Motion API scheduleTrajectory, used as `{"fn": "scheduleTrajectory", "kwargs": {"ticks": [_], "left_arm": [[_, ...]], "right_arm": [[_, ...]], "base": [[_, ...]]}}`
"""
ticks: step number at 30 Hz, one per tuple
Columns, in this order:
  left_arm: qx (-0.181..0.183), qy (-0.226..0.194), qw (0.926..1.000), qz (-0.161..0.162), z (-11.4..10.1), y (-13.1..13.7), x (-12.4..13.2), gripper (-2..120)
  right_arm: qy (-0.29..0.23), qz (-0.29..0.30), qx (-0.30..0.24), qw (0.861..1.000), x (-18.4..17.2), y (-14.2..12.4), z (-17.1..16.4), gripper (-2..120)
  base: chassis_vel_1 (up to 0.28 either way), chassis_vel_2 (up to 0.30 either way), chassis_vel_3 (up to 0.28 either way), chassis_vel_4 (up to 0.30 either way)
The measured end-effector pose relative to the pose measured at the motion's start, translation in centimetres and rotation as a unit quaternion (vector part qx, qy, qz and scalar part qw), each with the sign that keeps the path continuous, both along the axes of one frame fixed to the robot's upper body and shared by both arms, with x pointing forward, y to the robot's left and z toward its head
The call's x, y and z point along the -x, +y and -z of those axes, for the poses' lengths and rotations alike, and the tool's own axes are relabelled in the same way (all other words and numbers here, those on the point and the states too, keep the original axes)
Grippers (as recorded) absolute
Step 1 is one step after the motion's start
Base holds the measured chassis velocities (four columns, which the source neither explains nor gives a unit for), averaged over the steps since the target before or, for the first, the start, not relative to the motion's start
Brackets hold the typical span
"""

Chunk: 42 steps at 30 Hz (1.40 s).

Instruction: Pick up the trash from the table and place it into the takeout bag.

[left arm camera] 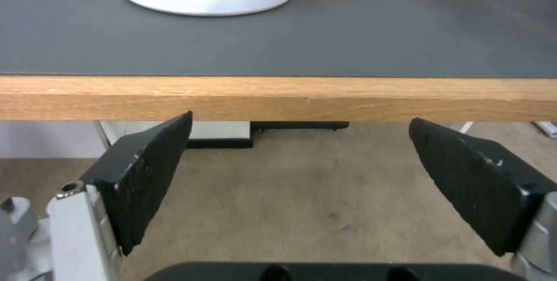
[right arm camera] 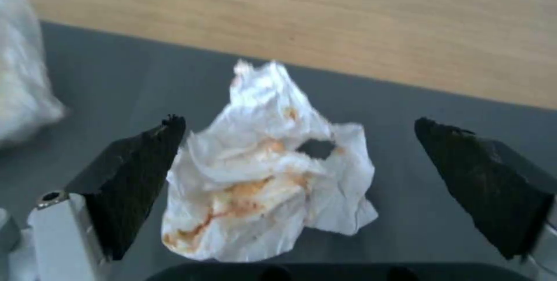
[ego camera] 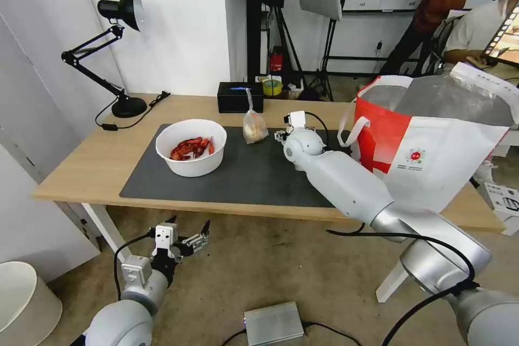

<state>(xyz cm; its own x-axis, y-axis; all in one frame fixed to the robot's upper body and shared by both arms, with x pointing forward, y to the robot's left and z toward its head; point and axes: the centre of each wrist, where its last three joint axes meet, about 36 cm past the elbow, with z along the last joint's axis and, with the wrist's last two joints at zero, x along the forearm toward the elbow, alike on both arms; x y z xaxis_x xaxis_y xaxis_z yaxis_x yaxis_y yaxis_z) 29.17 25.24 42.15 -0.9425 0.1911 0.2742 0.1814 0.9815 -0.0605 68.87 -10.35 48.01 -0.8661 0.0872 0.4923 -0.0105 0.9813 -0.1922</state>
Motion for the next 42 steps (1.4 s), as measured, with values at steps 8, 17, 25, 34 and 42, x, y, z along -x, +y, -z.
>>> {"fn": "scheduleTrajectory", "kwargs": {"ticks": [8,17,25,34,42], "left_arm": [[0.004,0.0,1.0,-0.001,0.0,-0.1,0.1,100],[0.007,0.002,1.0,-0.002,0.0,-0.2,0.4,100],[0.004,-0.014,0.9999,0.002,-0.1,-0.5,0.6,100],[0.007,-0.018,0.9998,0.003,-0.2,-0.6,0.7,100],[0.007,-0.018,0.9998,0.002,-0.3,-0.6,0.5,100]], "right_arm": [[0.013,0.001,-0.001,1.0,-0.3,0.6,0.3,100],[0.022,0.01,-0.005,1.0,-0.4,1.3,0.2,100],[0.045,0.029,-0.018,0.998,-0.2,1.1,0.4,79],[0.054,0.041,-0.026,0.997,-0.3,0.9,0.4,48],[0.052,0.045,-0.025,0.997,-0.1,0.6,0.3,19]], "base": [[0.0,0.0,0.0,0.0],[0.0,0.0,0.0,0.0],[0.0,0.0,0.0,0.0],[0.0,0.0,0.0,0.0],[0.0,0.0,0.0,0.0]]}}
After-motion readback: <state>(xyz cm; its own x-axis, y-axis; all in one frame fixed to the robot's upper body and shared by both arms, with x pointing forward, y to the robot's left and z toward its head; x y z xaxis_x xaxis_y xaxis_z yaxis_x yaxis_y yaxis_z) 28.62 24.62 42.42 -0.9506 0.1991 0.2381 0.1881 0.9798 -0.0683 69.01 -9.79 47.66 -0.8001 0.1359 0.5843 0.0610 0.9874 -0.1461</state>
